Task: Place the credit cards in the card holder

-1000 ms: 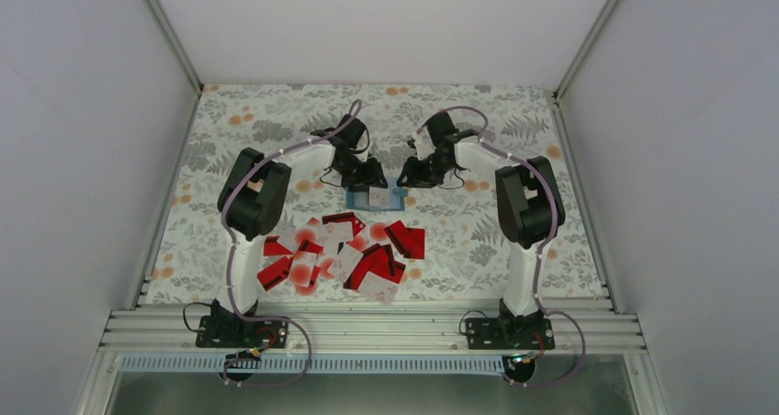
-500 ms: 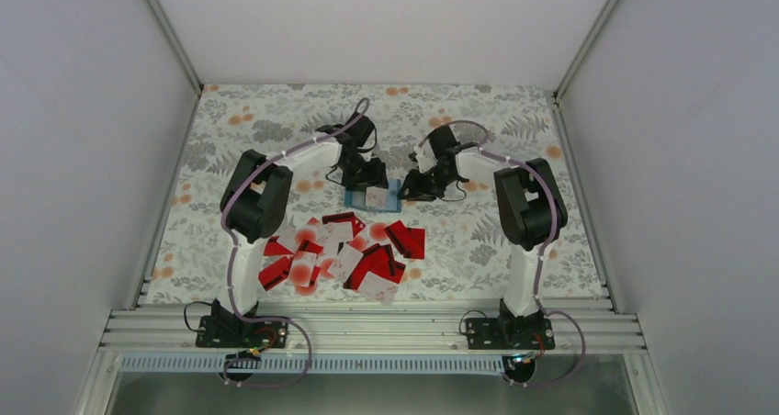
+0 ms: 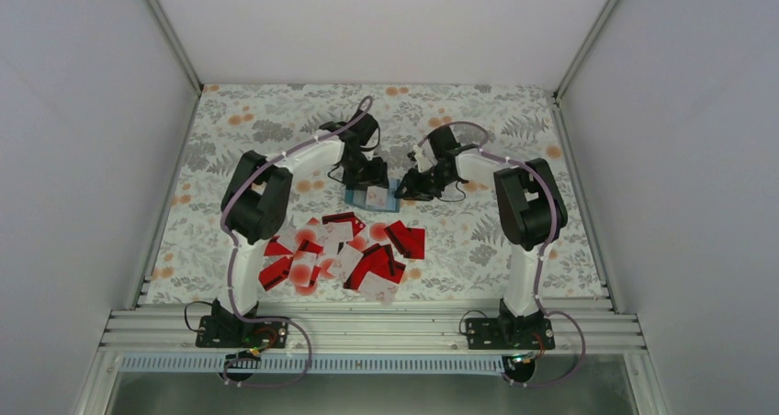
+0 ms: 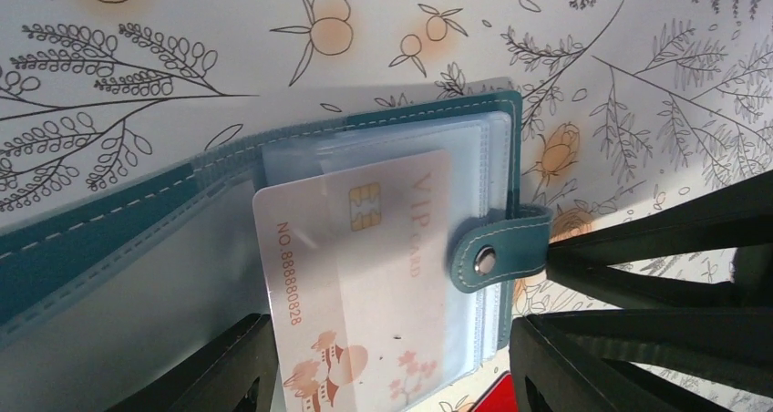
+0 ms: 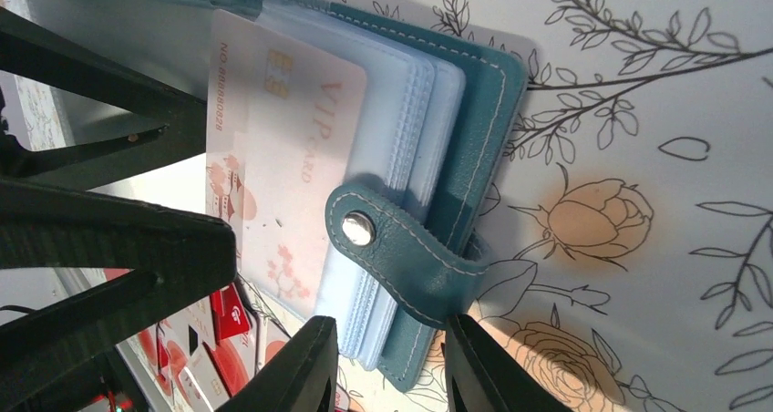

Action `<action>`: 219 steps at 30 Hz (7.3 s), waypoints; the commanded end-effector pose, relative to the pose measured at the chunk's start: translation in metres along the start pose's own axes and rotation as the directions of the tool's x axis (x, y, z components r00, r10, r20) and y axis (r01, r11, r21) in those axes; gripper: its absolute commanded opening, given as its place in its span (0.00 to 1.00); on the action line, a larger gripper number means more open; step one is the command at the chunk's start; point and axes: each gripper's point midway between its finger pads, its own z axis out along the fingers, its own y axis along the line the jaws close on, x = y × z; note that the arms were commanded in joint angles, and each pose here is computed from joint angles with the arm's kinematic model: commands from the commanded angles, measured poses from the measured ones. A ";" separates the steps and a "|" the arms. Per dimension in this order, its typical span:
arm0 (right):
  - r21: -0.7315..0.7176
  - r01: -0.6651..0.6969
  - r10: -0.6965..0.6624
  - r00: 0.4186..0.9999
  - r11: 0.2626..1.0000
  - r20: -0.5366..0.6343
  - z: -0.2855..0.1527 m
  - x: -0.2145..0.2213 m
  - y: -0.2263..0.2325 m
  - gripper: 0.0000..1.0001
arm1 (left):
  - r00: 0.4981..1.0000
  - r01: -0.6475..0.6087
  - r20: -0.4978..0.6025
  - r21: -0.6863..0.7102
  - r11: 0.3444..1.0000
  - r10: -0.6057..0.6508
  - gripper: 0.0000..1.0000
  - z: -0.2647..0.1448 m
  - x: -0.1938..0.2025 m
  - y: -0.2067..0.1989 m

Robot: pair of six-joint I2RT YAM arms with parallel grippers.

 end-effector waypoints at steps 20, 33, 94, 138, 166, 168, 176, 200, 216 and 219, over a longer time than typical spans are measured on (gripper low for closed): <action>-0.038 -0.017 0.016 1.000 0.999 -0.020 0.010 0.004 -0.002 0.27 | 0.999 0.017 -0.051 0.073 0.997 -0.013 0.62 0.015 0.008 -0.022; 0.009 0.055 -0.056 0.997 0.998 0.057 -0.020 -0.008 0.015 0.33 | 1.000 0.002 0.004 0.077 0.997 -0.002 0.63 -0.015 0.007 -0.023; -0.203 -0.065 0.063 0.998 0.977 -0.017 0.022 0.010 0.029 0.43 | 0.995 -0.076 -0.068 -0.031 0.997 0.074 0.08 0.023 0.039 0.029; -0.224 0.031 -0.042 0.998 0.974 -0.046 0.023 0.002 0.076 0.39 | 0.996 -0.061 0.058 -0.008 0.998 0.061 0.08 -0.033 0.025 0.011; -0.442 0.443 -0.407 0.896 0.780 0.178 -0.034 -0.057 0.255 0.41 | 0.808 0.133 0.585 -0.293 0.947 0.068 0.33 -0.254 0.006 0.074; -0.373 0.517 -0.447 0.855 0.770 0.263 -0.060 -0.060 0.268 0.41 | 0.756 0.140 0.647 -0.305 0.942 0.097 0.51 -0.284 0.007 0.071; 0.073 0.563 -0.525 0.704 0.823 0.478 -0.143 -0.061 0.249 0.47 | 0.705 0.089 0.696 -0.275 0.957 0.134 1.00 -0.315 0.015 0.057; 0.217 0.308 -0.344 0.926 0.926 0.156 -0.095 0.084 0.084 0.58 | 0.939 -0.230 0.237 -0.105 0.968 0.249 0.79 -0.140 0.151 0.017; 0.137 0.257 -0.260 0.966 0.957 0.003 -0.065 0.127 0.062 0.64 | 0.885 -0.460 -0.036 -0.217 0.861 0.464 0.92 -0.063 0.232 0.000; 0.069 0.251 -0.249 0.968 0.965 -0.041 -0.059 0.141 0.066 0.64 | 0.893 -0.446 -0.021 -0.181 0.877 0.450 0.79 -0.063 0.237 -0.004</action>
